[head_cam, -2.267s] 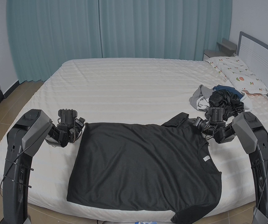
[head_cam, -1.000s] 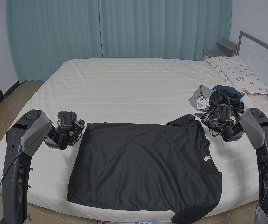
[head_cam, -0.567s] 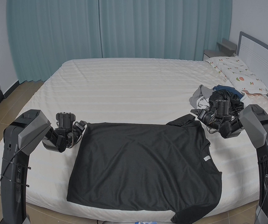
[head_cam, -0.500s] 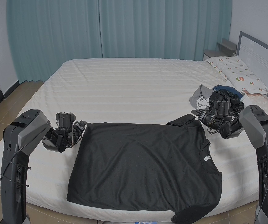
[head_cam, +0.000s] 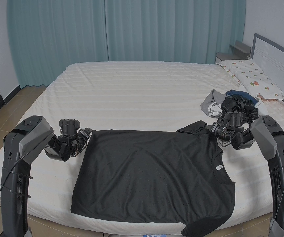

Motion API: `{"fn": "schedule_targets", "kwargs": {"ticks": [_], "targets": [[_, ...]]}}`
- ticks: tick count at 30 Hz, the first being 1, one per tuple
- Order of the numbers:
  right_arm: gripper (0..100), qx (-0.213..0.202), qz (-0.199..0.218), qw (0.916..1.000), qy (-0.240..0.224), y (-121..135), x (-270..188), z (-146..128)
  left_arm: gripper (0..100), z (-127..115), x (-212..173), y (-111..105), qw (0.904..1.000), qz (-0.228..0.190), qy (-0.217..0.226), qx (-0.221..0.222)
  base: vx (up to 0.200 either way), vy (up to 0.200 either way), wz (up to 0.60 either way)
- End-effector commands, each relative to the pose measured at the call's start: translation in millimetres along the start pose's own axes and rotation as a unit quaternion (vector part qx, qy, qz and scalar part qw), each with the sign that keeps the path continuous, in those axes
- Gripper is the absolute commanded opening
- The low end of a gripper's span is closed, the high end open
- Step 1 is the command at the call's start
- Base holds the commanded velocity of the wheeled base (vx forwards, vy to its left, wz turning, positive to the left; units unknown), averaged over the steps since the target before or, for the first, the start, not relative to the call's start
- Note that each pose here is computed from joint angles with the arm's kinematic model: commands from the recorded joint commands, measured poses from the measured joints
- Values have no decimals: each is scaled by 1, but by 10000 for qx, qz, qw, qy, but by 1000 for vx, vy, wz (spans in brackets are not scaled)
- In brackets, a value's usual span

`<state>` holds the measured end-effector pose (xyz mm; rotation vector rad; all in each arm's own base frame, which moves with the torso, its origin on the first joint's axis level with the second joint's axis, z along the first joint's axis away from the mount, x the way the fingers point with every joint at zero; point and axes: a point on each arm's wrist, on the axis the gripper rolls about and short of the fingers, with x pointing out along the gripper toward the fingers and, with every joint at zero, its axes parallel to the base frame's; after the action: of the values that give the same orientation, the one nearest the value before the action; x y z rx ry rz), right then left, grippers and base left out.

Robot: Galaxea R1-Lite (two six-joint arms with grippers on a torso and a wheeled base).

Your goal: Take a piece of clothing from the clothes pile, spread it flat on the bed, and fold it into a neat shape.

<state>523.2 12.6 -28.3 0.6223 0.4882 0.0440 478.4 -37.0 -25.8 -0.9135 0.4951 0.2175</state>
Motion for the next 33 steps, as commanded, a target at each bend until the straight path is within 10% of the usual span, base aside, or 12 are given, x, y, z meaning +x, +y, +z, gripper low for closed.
{"fn": "schedule_targets", "kwargs": {"ticks": [1,11,33], "targets": [[0,19,6,10000,-15,-1,2,-1,100,0,0,0,10000,0,-11,-4,0,0,0],[0,164,568,9960,-663,31,-33,45,100,0,1,0,10000,-4,-6,0,0,0,0],[0,-69,411,9977,-529,13,-23,23,100,1,1,0,10000,-6,-15,3,0,0,0]]}}
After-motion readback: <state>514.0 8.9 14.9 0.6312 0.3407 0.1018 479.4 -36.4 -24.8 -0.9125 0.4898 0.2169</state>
